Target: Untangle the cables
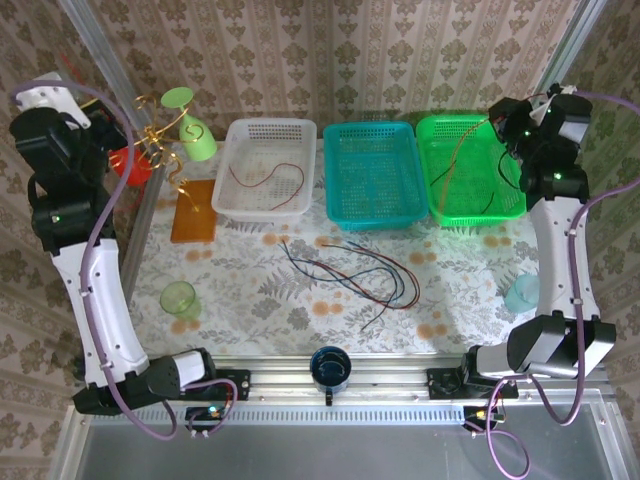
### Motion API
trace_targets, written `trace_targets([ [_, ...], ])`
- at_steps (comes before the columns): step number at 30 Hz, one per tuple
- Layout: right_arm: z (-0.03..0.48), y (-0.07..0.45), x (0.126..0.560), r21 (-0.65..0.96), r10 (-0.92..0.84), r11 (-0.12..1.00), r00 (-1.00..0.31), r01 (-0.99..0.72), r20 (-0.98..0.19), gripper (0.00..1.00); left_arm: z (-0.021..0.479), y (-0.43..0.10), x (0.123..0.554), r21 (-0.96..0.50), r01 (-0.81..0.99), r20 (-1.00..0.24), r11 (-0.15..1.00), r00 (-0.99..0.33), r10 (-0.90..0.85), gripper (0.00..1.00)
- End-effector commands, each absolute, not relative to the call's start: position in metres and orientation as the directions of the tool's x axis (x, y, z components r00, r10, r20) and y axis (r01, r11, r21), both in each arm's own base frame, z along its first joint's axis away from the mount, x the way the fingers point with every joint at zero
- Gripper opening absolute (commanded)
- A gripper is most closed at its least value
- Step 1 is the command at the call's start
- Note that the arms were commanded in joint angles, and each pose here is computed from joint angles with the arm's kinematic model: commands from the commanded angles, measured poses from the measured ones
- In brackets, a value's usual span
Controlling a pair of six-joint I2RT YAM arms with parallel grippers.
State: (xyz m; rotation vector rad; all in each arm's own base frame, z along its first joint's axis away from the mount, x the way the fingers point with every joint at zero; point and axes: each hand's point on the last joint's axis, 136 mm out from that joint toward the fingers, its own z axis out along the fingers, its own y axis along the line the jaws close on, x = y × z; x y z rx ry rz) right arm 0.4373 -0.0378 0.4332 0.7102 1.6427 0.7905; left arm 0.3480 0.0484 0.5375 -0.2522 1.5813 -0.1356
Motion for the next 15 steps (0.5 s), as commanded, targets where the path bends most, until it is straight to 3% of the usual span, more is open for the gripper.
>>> trace_targets([
  [1,0.455,-0.025,0.434,0.812,0.787,0.583,-0.222,-0.032,-0.575,0.0,0.552,0.009,0.352,-0.312,0.12,-0.95,0.943,-0.051,-0.308,0.0],
  [9,0.462,-0.022,0.433,0.815,0.787,0.576,-0.225,-0.065,-0.574,0.0,0.599,-0.043,0.36,-0.296,0.291,-0.951,0.91,-0.003,-0.309,0.0],
  [15,0.467,-0.018,0.441,0.825,0.79,0.559,-0.248,-0.084,-0.56,0.0,0.618,-0.081,0.398,-0.228,0.344,-0.965,0.911,0.048,-0.26,0.0],
])
